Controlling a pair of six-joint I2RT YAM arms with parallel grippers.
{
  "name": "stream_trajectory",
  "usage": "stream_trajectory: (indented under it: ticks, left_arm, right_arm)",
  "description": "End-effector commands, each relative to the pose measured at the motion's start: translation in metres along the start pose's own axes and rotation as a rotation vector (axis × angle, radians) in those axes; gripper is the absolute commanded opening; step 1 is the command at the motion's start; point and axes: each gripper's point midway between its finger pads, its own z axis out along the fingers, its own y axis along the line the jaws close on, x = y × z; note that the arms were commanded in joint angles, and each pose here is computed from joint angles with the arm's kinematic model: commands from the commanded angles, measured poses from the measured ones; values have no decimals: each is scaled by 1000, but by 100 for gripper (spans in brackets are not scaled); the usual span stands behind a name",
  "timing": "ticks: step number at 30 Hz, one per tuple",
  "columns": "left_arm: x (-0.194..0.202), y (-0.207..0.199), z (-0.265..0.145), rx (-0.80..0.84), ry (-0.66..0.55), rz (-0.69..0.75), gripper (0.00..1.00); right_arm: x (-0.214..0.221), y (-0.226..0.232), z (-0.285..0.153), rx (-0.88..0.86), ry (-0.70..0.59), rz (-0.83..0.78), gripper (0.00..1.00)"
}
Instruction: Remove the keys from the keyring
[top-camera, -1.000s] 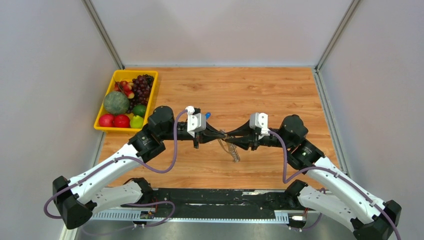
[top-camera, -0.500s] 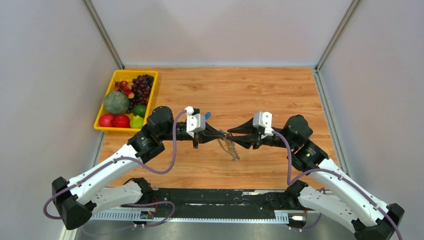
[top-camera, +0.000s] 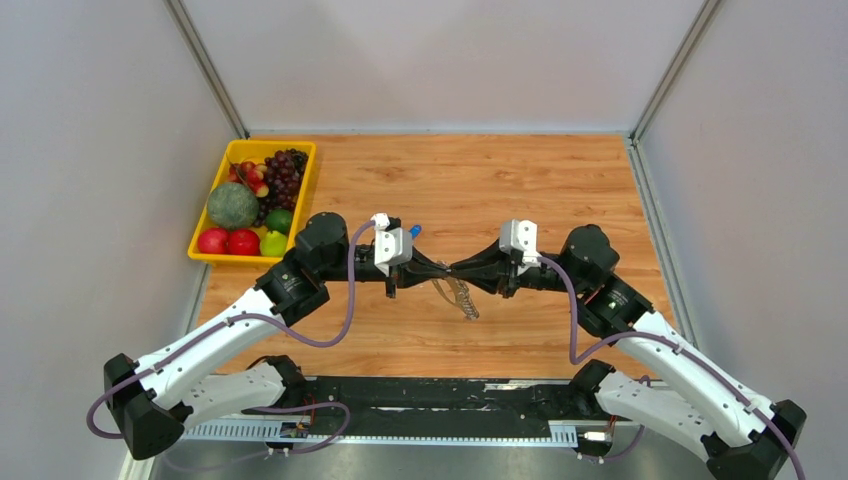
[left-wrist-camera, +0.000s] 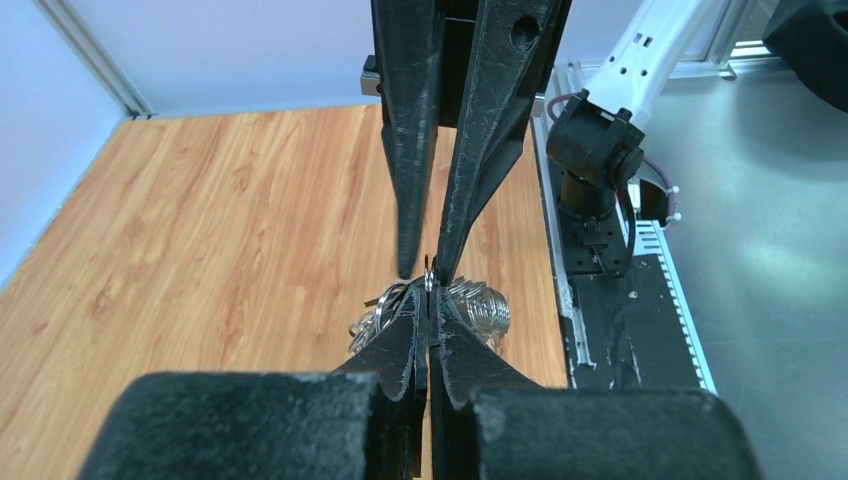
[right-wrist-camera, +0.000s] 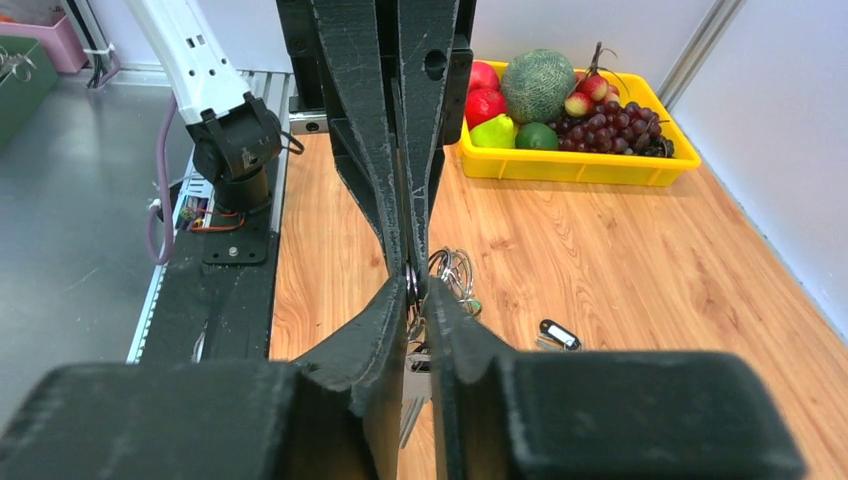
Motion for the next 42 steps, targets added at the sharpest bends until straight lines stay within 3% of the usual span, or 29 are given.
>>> stream_trajectory:
  ticks: [1,3,9,11,12,14,18,28,37,42]
  left_arm:
    - [-29,-1,-3,9,-67,78,0]
    - [-29,-1,-3,6,-68,80,0]
    - [-21,11,-4,-59,-38,72,3]
    - [-14,13,-4,-72,-18,62,18]
    - [-11,13,-4,-73,-7,56,31]
    - [-9,15,-3,-77,6,52,45]
    - [-4,17,-2,-83,34,33,53]
    - [-4,31,-1,-134,67,41,52]
    - [3,26,8,-76,82,13,26]
    - [10,27,11,-69,100,-6,28]
  right_arm:
    - [-22,3,2,-35,-40,-28,10]
    - [-22,3,3,-34,-40,-26,0]
    - [-23,-2,-2,12,-22,-10,0]
    - [-24,-4,-4,26,-5,2,0]
    - [-24,-4,-4,26,7,7,0]
    - [-22,-6,-3,27,34,21,0]
    - [-12,-8,0,14,107,47,0]
    - [8,-21,4,54,295,93,0]
    - [9,-18,8,22,314,96,0]
    - [5,-17,8,16,304,90,0]
